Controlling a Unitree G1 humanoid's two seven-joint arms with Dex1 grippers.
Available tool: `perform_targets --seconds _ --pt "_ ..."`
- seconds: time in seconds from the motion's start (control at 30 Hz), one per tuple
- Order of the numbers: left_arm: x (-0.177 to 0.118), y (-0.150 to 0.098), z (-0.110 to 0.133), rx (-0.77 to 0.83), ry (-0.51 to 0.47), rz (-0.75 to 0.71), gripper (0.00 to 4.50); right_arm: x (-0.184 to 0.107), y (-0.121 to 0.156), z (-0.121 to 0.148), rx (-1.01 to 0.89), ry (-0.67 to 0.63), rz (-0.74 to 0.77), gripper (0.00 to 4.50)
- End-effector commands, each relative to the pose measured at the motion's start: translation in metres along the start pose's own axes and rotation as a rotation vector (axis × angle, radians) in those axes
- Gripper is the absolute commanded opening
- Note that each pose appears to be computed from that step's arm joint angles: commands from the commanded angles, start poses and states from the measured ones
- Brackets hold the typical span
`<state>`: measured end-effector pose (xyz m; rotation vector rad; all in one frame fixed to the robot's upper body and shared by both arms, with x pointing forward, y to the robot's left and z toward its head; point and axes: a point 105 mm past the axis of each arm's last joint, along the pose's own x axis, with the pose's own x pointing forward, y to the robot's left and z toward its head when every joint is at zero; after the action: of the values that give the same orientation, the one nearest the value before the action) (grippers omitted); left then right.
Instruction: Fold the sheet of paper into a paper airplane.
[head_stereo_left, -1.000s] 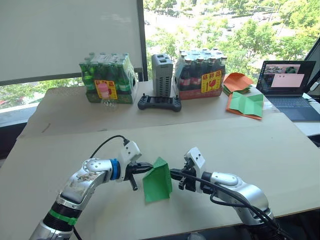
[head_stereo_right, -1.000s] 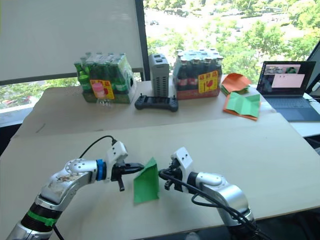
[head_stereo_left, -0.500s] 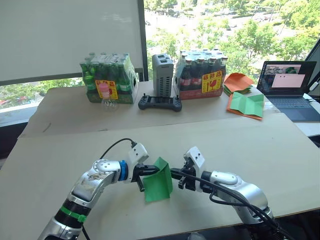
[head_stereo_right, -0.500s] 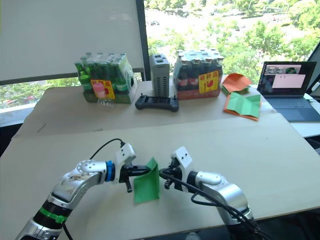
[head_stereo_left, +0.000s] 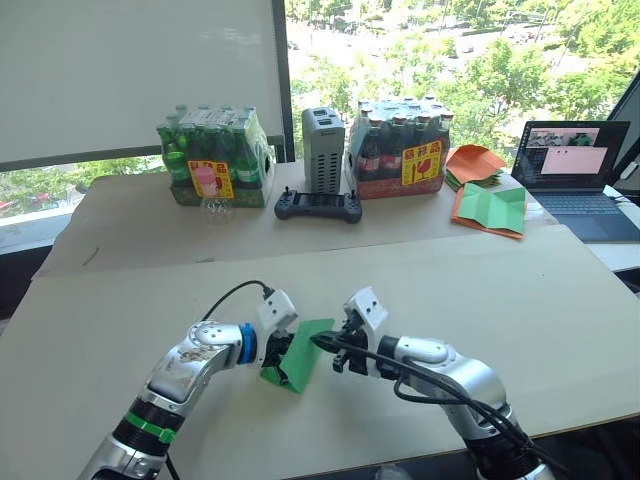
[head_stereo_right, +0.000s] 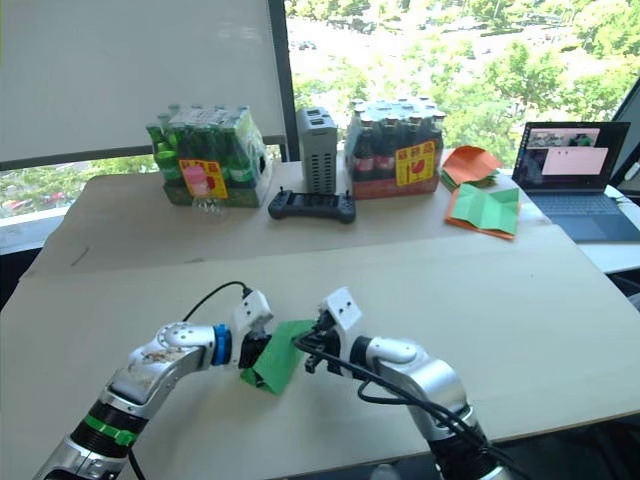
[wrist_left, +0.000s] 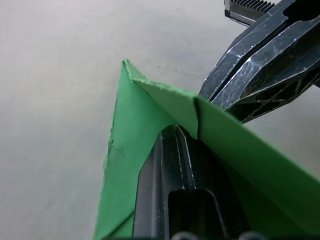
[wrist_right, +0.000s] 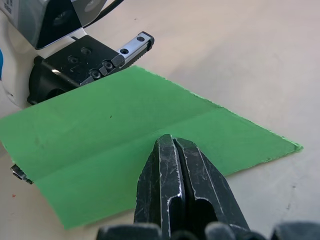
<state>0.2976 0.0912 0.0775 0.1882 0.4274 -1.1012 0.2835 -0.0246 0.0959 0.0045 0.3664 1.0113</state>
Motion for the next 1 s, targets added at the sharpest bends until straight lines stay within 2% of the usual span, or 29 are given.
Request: perform_targets --seconds 0.03,0.27,0.53,0.73,1.0 --pt "-0.007 0.004 0.004 0.009 -0.015 0.023 0.02 0.004 0.003 0.016 -0.044 -0.051 0.013 0.00" --pt "-0.028 0.012 -0.003 -0.010 -0.004 0.088 0.02 0.006 0.002 0.012 -0.064 -0.028 0.017 0.00" --pt "-0.056 0.020 0.005 -0.001 -0.021 0.169 0.02 0.007 0.000 0.010 -0.066 -0.021 0.016 0.00" --pt "-0.062 0.016 0.019 0.018 -0.048 0.165 0.02 0.015 -0.006 0.007 -0.065 0.003 -0.007 0.00" --pt "-0.060 0.018 0.014 0.016 -0.031 0.161 0.02 0.023 -0.010 0.003 -0.048 0.017 -0.030 0.00"
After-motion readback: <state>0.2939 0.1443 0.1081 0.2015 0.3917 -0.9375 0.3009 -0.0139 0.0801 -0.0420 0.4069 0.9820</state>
